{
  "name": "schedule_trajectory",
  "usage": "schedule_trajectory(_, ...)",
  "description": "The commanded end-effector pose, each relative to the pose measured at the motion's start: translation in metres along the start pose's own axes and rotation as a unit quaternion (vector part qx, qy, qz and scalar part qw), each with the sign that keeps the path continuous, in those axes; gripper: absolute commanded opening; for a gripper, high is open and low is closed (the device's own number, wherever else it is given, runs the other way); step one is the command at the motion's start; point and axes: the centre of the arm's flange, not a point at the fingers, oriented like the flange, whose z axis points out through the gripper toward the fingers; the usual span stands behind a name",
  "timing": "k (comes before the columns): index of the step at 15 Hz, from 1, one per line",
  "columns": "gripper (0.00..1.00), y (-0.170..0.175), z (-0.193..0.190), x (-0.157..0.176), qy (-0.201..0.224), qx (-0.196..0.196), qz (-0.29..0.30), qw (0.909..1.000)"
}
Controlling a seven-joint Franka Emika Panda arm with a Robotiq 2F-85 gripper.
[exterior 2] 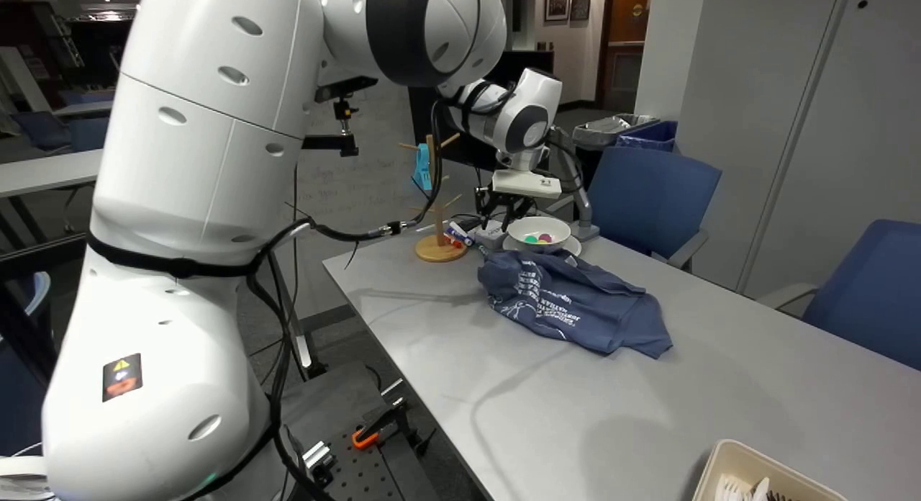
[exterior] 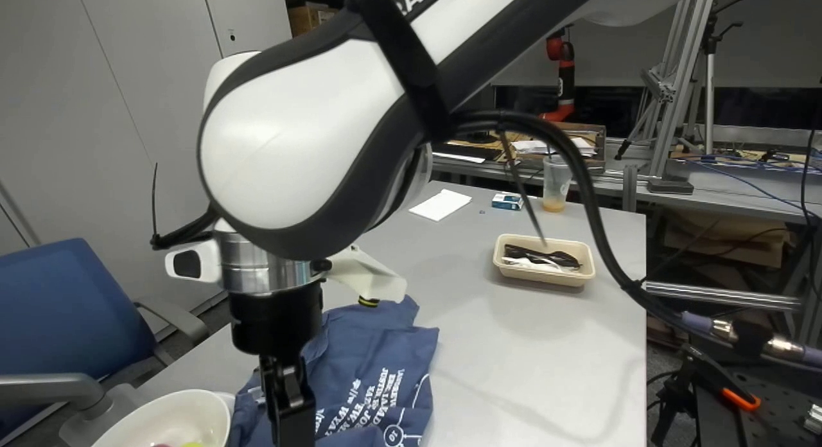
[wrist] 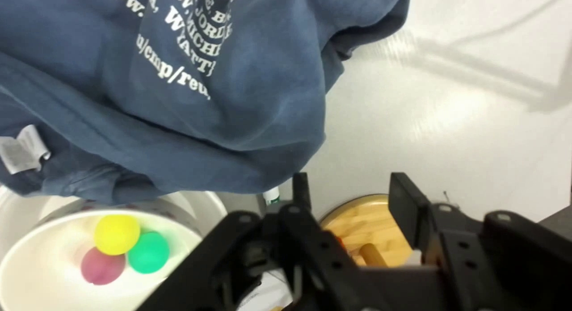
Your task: Unfold the shirt
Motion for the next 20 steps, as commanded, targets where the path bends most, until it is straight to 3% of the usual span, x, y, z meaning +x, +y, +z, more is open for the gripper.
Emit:
schedule_trajectory(1,0.82,0.003,-0.005,-0.003,-0.005,0.029,-0.010,0.9995)
schedule_trajectory(3,0.97,0.011,-0.009,-0.011,-0.007,0.029,0.001,0.9995)
schedule_trajectory(4,1.00,0.017,-0.011,-0.016,-0.010,0.025,0.012,0.9996)
schedule_trajectory(11,1.00,0.053,0.001,-0.052,-0.019,0.003,0.077,0.9969)
schedule_trajectory(20,1.00,0.022,0.025,-0.017,-0.049,-0.012,0.053,0.9973)
